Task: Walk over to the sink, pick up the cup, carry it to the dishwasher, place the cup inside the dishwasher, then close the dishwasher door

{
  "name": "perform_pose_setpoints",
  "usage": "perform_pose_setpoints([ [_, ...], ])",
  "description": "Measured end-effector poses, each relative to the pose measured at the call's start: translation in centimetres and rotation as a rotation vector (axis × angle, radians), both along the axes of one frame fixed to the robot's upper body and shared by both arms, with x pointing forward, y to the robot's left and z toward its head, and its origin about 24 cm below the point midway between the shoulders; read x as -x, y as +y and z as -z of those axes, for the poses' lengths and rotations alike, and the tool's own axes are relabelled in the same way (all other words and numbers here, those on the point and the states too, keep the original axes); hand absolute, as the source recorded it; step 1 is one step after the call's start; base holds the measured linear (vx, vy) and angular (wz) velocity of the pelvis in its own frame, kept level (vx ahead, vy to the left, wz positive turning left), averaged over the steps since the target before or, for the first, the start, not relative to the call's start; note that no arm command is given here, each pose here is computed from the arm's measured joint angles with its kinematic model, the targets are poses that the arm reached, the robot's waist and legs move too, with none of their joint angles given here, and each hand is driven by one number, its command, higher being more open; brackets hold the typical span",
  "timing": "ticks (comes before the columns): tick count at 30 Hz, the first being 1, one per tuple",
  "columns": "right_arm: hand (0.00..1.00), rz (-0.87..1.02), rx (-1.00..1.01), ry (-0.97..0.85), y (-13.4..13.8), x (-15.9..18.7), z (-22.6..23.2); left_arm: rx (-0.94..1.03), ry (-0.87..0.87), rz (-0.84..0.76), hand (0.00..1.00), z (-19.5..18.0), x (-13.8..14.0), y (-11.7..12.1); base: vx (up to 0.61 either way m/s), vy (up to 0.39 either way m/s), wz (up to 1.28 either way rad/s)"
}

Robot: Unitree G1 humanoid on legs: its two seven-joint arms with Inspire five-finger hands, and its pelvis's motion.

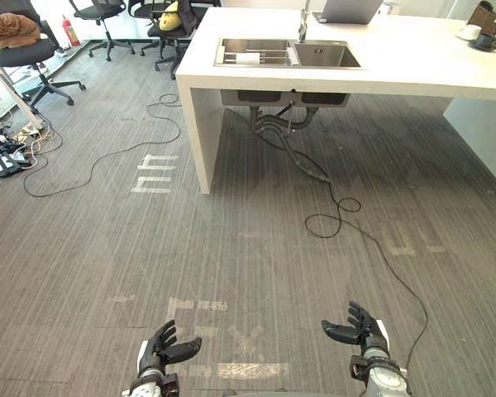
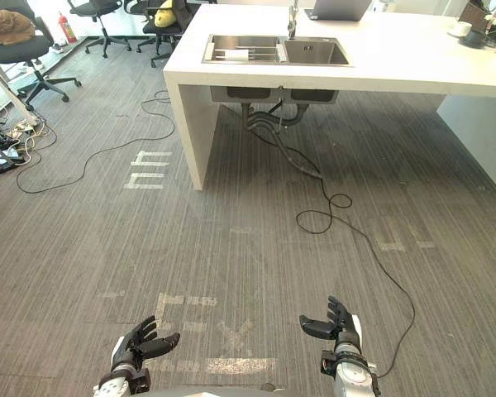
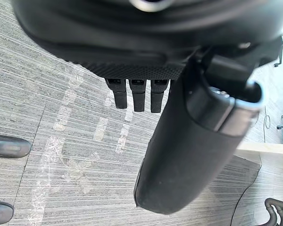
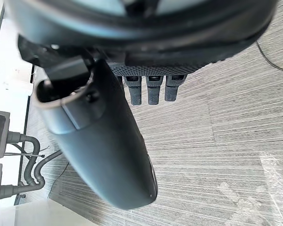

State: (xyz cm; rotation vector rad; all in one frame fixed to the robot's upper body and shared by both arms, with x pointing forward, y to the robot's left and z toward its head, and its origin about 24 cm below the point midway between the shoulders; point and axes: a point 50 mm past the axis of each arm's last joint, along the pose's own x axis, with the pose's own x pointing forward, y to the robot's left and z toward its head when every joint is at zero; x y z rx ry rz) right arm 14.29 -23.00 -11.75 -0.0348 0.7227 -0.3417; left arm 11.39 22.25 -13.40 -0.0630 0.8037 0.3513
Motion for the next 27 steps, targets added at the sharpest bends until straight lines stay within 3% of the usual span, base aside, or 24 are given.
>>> perform_pose_setpoints([
  [12,0.90,0.035,-0.035,-0.007,0.1,0.1,0.1,0.017,-0.014,-0.010,0.90,-0.1,-0.2,-0.4,-0.05,0.004,-0.04],
  [27,0.90,0.014,-0.014,-0.135,-0.1,-3.0,-2.1,0.025,-0.233,0.015,0.90,-3.3,-4.2,-0.8,0.09,0.039,-0.15],
])
